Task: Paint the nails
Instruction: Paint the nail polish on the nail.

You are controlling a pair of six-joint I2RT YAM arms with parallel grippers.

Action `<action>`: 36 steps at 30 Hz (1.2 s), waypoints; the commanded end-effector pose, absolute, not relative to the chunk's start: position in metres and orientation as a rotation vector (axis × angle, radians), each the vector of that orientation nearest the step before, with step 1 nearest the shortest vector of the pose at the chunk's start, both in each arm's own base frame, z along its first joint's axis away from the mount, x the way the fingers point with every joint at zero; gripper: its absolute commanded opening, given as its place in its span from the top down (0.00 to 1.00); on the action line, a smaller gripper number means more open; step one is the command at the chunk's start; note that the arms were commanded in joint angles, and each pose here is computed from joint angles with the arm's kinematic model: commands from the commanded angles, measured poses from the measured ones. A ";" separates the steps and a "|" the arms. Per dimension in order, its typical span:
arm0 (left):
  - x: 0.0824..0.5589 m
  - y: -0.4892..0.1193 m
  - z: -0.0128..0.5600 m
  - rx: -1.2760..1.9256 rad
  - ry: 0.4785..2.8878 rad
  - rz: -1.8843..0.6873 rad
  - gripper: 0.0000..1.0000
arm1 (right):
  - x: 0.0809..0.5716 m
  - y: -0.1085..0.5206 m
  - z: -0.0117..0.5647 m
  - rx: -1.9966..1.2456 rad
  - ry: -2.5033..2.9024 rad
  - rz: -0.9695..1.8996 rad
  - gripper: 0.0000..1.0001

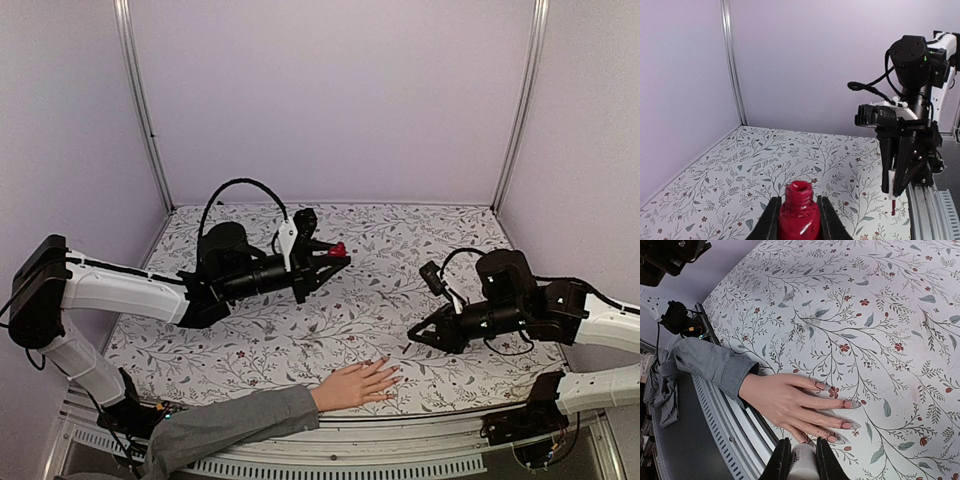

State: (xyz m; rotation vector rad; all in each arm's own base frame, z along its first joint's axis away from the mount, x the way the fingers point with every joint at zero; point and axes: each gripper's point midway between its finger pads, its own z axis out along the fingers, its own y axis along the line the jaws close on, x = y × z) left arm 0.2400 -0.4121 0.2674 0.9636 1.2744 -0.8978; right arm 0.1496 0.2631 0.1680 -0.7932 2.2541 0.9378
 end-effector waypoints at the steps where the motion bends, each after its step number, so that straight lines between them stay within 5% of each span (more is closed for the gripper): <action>1: 0.250 -0.410 0.278 0.929 1.259 -0.884 1.00 | 0.150 0.259 0.161 -0.746 2.264 0.926 1.00; 36: 0.261 -0.408 0.274 0.921 1.303 -0.866 1.00 | 0.136 0.263 0.098 -0.736 2.278 0.977 1.00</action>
